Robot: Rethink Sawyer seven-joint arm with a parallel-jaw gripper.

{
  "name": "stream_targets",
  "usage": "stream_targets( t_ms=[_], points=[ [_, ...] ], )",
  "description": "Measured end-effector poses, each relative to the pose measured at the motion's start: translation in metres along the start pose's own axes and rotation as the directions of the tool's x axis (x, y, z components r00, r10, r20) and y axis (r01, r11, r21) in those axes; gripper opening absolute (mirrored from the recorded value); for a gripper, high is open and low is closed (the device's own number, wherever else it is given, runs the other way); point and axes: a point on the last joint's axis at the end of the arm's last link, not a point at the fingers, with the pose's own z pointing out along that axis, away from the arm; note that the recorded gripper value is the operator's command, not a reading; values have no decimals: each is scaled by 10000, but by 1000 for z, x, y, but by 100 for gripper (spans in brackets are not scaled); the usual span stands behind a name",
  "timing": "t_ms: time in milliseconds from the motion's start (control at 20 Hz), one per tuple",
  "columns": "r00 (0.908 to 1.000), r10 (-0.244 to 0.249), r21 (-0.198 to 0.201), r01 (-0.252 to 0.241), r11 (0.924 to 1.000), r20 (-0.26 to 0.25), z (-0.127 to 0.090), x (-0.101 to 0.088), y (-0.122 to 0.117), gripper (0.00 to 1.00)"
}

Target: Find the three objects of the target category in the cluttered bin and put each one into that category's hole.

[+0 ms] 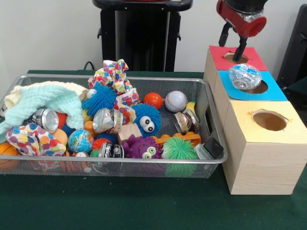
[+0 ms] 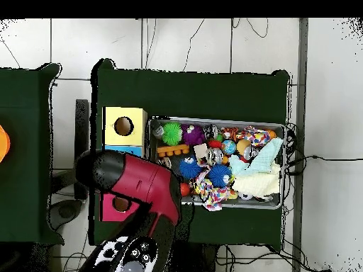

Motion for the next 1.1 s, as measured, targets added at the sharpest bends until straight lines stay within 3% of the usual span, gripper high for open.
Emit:
stream_targets(
  t_ms=[1100],
  points=[
    [9995,-279,237,275,9993,131,21,7,17,100]
  ],
)
